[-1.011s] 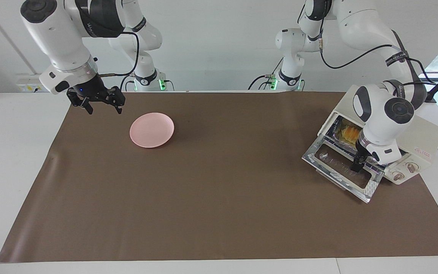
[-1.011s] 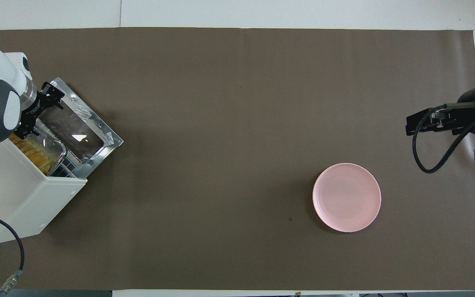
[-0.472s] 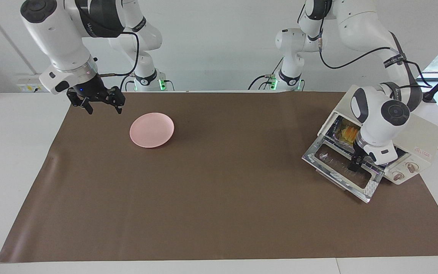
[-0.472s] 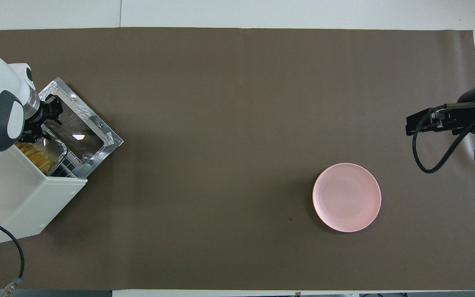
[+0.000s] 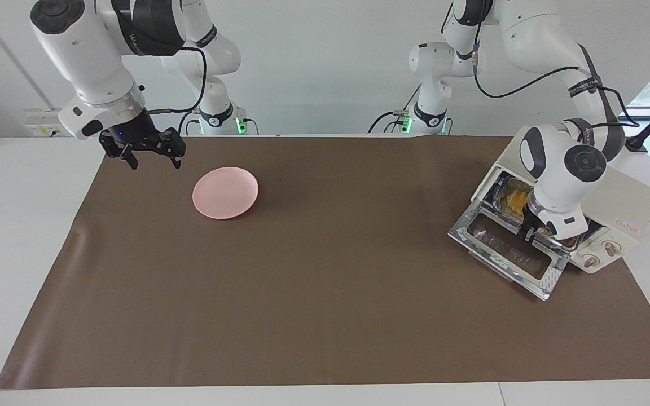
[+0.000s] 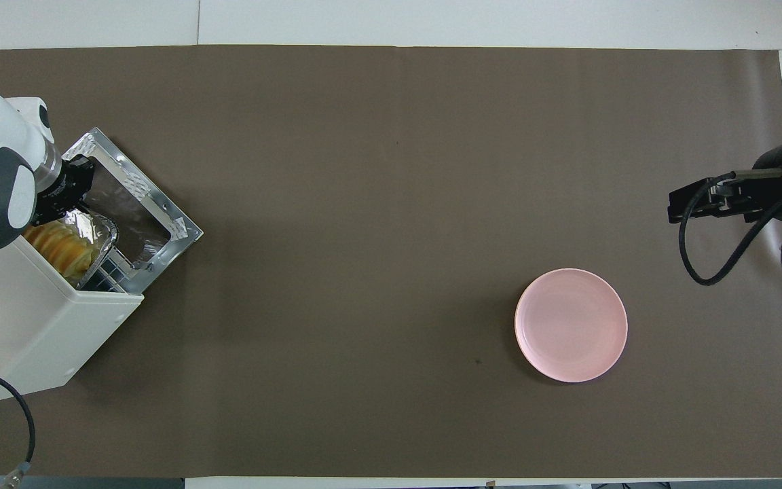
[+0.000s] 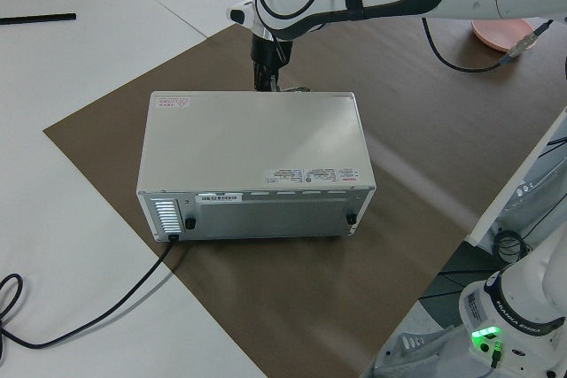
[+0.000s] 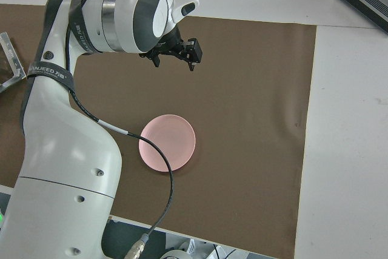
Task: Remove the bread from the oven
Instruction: 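Reach the left gripper into the oven and grasp the foil tray, then pull the foil tray out with the left gripper onto the table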
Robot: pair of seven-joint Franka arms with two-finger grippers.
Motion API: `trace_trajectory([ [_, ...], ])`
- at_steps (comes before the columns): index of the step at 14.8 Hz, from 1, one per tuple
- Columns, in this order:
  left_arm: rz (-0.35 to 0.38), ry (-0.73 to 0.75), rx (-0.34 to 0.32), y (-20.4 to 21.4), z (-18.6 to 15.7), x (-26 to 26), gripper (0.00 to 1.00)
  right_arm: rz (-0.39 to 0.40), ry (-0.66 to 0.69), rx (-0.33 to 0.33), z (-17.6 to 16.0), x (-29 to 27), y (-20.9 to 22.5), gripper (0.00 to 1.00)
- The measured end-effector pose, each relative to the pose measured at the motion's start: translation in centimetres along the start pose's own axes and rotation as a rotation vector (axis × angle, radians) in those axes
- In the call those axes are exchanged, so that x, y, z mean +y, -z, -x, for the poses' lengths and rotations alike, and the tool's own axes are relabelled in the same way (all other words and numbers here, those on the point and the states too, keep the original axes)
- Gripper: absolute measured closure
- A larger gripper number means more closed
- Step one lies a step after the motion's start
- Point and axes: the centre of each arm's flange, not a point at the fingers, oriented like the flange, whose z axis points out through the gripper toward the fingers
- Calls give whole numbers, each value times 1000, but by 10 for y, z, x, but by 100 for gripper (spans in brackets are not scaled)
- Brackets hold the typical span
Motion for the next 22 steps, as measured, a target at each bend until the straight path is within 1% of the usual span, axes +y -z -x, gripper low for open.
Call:
trace_trajectory([
  [2,27,-49,24,15,15,19,99,0,0,0,0,0,0,0],
  [4,60,-109,52,33,41,46,99,0,0,0,0,0,0,0],
  [6,96,-183,81,56,78,79,99,0,0,0,0,0,0,0],
  [8,135,-257,88,75,125,110,99,0,0,0,0,0,0,0],
  [12,205,-391,67,104,223,154,99,0,0,0,0,0,0,0],
  [14,230,-470,60,116,277,168,99,0,0,0,0,0,0,0],
  [16,245,-540,38,123,331,176,99,0,0,0,0,0,0,0],
  [18,241,-610,13,120,381,182,99,0,0,0,0,0,0,0],
  [20,243,-670,-12,109,426,199,99,0,0,0,0,0,0,0],
  [22,259,-700,-23,109,451,227,99,0,0,0,0,0,0,0],
])
